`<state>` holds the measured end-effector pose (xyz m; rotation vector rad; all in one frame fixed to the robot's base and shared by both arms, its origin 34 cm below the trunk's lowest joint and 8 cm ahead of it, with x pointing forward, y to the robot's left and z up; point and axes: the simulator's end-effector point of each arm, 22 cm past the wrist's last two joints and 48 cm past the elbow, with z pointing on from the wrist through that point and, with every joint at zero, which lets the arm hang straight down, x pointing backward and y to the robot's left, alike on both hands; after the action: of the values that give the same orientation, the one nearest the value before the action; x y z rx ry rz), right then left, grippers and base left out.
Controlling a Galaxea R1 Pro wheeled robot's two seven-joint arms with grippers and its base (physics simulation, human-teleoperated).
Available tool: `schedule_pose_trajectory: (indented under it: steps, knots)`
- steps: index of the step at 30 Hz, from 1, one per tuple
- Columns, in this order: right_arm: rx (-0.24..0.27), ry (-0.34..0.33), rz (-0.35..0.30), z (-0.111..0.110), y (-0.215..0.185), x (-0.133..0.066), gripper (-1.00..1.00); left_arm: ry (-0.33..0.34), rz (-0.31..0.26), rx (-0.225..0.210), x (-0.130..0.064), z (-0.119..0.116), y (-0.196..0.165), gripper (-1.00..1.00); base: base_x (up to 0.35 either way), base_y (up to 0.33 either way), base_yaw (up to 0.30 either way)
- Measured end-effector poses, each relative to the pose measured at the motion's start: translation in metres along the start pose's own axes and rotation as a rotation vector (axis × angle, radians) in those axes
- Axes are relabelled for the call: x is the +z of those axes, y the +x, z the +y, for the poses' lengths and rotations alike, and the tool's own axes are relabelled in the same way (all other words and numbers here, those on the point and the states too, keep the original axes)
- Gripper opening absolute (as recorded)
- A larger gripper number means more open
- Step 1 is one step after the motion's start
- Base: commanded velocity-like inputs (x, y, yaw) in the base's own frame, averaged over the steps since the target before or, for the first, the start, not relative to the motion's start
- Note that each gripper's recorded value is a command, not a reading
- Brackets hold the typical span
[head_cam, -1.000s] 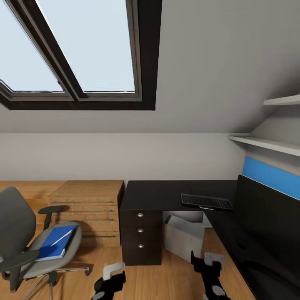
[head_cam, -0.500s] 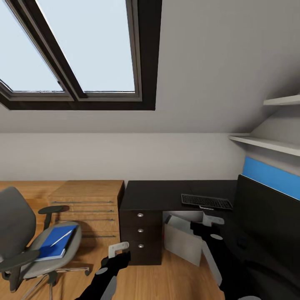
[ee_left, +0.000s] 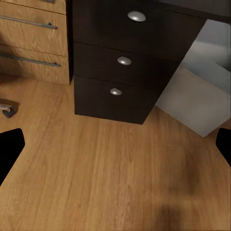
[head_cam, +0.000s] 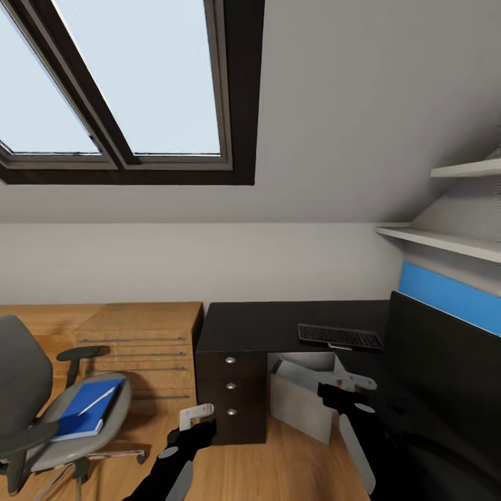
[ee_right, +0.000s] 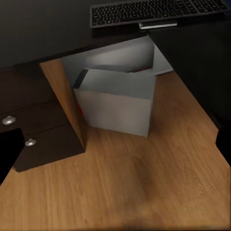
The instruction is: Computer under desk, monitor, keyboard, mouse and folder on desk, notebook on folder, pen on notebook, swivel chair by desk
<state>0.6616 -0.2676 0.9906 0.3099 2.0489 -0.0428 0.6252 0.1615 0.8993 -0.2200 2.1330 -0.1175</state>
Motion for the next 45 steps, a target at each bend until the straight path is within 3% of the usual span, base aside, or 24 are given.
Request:
schedule_pose_trajectory:
  steps: [38,41,43,45]
  knots:
    - [0.003,0.006,-0.016,-0.004,0.006,-0.001,1.00,0.011,-0.041,-0.003,-0.008,-0.006,-0.018,1.00,0.000,0.000,-0.207]
    - [0.004,0.007,-0.019,-0.004,0.006,-0.001,1.00,0.016,-0.058,-0.006,-0.010,-0.008,-0.026,1.00,0.000,0.000,-0.044]
    - [0.006,0.003,-0.021,-0.004,0.006,0.000,1.00,0.036,-0.132,-0.015,-0.018,-0.013,-0.063,1.00,0.000,0.000,-0.005]
    - [0.006,0.004,-0.022,-0.004,0.006,0.000,1.00,0.039,-0.156,-0.016,-0.021,-0.012,-0.074,1.00,0.000,0.000,-0.003]
